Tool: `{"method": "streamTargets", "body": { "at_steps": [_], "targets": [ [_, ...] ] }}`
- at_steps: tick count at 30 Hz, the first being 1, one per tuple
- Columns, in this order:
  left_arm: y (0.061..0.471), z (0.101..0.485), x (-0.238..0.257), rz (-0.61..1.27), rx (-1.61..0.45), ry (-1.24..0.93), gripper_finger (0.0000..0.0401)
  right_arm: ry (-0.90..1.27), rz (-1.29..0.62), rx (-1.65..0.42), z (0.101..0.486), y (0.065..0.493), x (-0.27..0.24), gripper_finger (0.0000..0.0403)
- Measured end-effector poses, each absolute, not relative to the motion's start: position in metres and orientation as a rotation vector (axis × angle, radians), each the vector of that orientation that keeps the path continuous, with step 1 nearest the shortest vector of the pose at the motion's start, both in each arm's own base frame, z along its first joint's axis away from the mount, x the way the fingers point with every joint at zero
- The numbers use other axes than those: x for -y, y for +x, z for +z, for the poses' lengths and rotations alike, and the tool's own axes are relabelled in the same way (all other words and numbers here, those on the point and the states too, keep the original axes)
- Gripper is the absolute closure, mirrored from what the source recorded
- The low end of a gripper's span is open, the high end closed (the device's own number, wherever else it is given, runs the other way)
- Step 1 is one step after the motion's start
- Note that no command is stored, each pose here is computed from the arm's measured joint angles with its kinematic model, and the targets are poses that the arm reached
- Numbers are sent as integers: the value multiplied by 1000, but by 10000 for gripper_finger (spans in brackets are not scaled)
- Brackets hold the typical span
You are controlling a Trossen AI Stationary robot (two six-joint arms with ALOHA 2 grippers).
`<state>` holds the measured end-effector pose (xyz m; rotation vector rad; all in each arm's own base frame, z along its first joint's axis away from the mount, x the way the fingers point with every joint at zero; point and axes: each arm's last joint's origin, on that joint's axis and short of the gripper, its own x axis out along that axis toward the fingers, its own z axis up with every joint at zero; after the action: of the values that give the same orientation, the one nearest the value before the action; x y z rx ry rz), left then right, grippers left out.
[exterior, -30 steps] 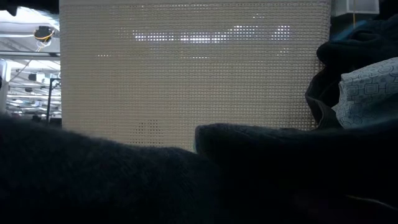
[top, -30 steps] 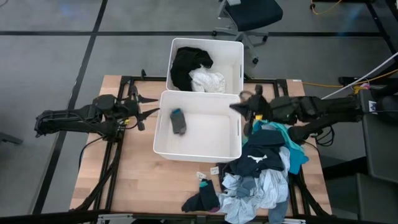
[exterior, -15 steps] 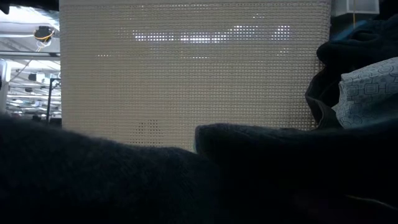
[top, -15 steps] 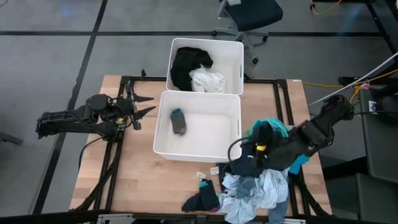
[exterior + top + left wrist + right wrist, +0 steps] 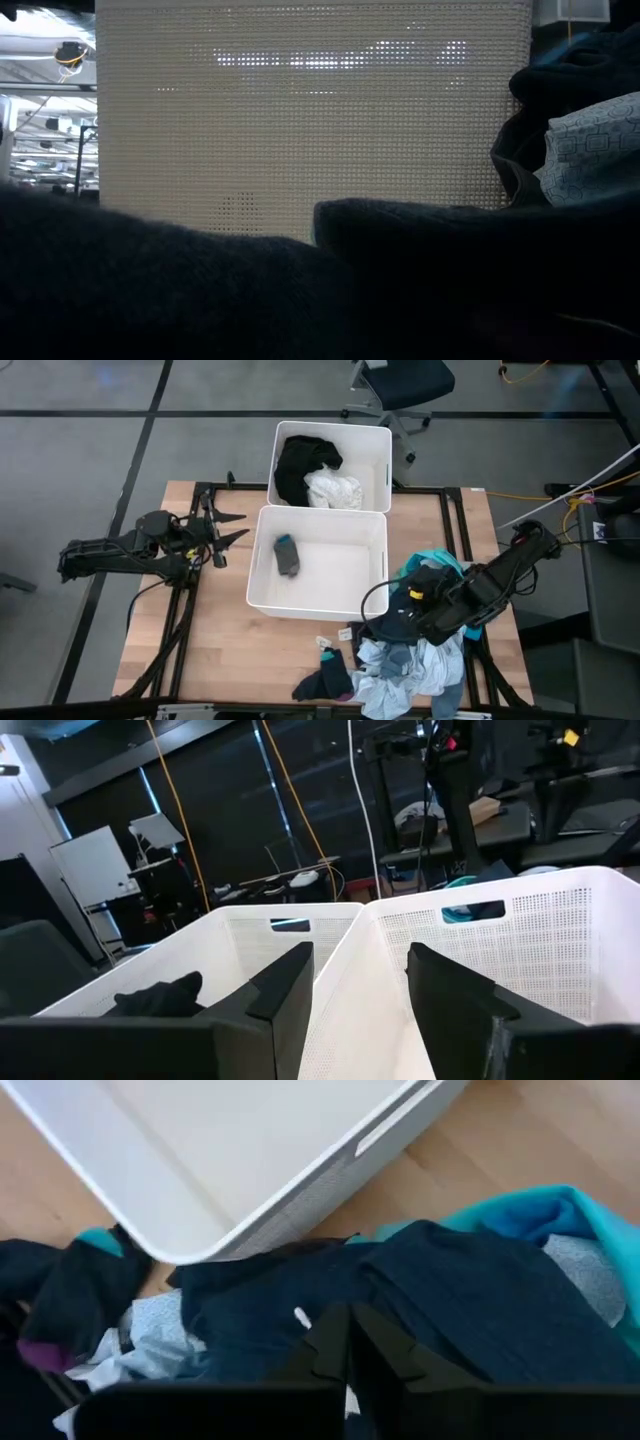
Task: Sort clothes
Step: Put the gray shorts into the bottom white bin
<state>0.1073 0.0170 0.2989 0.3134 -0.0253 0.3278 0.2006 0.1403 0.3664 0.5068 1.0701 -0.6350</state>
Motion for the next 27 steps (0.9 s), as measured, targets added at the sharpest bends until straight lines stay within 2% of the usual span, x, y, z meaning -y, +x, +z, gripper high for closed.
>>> {"method": "streamTargets", "body": {
  "at_steps": [5, 14, 18, 22, 27],
  "targets": [
    [107, 299, -17, 328, 24, 320, 251, 494, -668, -1078, 359, 204, -137, 348],
    [107, 299, -17, 328, 21, 336, 251, 361, -696, -1210, 324, 201, -137, 187],
    [107, 299, -17, 329, 19, 336, 251, 326, -719, -1247, 312, 199, -136, 134],
    [107, 298, -17, 328, 14, 338, 251, 317, -728, -1291, 301, 197, -136, 108],
    [107, 298, -17, 328, 14, 341, 251, 293, -663, -1307, 288, 200, -138, 107]
  ]
}}
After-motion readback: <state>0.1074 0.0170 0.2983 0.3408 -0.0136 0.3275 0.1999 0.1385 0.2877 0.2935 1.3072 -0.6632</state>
